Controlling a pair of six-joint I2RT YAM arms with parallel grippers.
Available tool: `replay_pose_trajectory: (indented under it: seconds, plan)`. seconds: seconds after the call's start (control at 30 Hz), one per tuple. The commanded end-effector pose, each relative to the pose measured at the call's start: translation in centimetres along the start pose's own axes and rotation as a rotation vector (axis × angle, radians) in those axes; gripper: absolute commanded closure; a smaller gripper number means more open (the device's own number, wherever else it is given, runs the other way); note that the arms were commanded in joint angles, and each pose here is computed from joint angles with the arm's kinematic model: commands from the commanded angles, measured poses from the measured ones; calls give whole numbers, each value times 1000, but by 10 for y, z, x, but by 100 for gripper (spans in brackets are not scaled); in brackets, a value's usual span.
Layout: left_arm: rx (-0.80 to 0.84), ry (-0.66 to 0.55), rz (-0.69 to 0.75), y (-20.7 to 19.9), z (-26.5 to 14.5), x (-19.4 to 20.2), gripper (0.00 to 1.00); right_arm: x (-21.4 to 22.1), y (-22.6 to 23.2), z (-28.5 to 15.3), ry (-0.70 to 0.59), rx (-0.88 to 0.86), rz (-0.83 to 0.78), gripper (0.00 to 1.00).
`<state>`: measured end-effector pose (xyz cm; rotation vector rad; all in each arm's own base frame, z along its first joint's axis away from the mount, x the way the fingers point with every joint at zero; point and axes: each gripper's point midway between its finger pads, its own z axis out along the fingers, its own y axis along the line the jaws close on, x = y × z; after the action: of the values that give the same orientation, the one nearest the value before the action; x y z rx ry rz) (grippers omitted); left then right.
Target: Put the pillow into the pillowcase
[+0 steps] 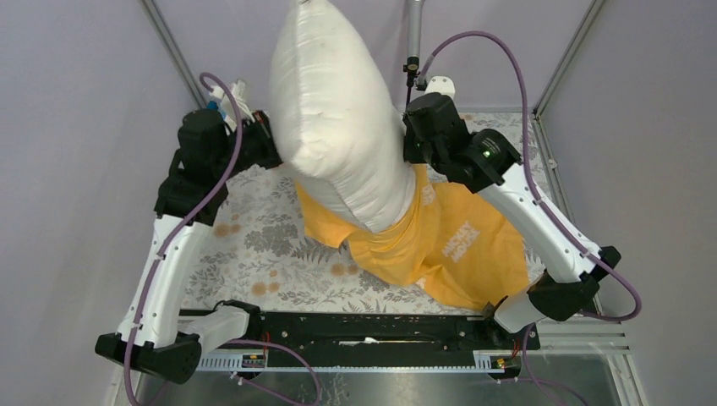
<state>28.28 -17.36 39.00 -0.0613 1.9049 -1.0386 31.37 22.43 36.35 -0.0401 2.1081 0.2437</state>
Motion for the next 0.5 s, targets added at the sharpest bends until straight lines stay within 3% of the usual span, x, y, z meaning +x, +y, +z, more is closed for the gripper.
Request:
replay_pose_trajectory:
  seconds: [0.0, 0.1, 0.27, 0.37, 0.47]
  plan:
    - [209, -191, 108, -107, -59, -76, 100, 14, 7, 30, 34, -4, 2, 100]
    - [173, -169, 79, -103, -39, -91, 100, -7, 13, 10, -8, -57, 40, 100]
    - [127, -5, 52, -68, 5, -42, 100, -101, 3, -53, -244, -78, 81, 100]
    - [196, 51, 102, -92, -10, -20, 100, -132, 1, -59, -299, -79, 82, 100]
    - [269, -88, 162, -140, -56, -56, 100, -104, 17, -29, -169, -91, 51, 100]
